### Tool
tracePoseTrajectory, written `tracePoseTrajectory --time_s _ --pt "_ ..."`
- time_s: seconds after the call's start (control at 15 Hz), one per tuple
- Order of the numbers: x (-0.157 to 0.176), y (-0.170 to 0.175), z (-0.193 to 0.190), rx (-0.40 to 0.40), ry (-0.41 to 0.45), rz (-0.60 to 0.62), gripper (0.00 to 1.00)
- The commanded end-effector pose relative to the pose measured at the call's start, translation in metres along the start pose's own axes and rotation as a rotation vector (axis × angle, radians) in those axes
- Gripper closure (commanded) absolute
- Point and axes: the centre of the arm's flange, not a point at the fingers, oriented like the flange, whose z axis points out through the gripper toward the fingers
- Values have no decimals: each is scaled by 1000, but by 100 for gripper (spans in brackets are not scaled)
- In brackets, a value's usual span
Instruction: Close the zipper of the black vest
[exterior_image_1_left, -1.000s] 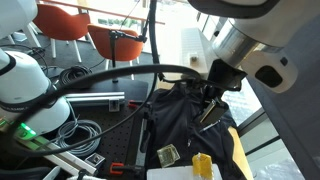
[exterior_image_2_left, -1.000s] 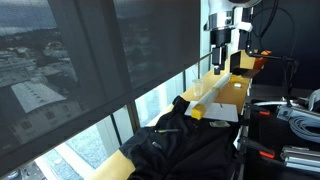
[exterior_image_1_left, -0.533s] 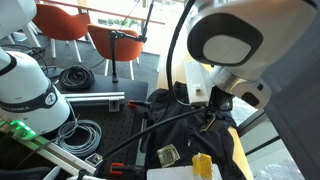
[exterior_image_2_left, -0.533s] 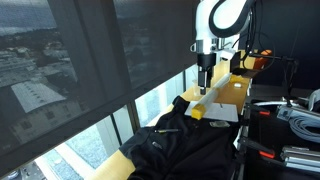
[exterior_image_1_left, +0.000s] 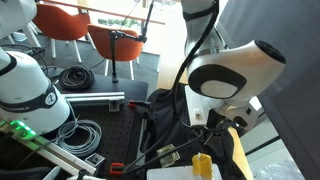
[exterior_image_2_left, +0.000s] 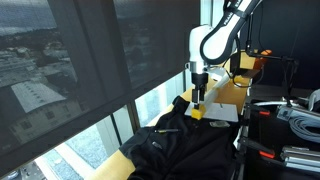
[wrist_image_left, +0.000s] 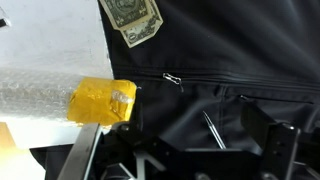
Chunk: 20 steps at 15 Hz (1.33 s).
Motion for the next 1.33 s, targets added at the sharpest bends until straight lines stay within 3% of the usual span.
tracePoseTrajectory --time_s 0.0,0.6,1.27 --pt "20 -4 31 -29 -9 -23 0" --pt "33 -19 93 -70 -69 -65 0" --pt "49 -17 116 -84 -68 -56 0"
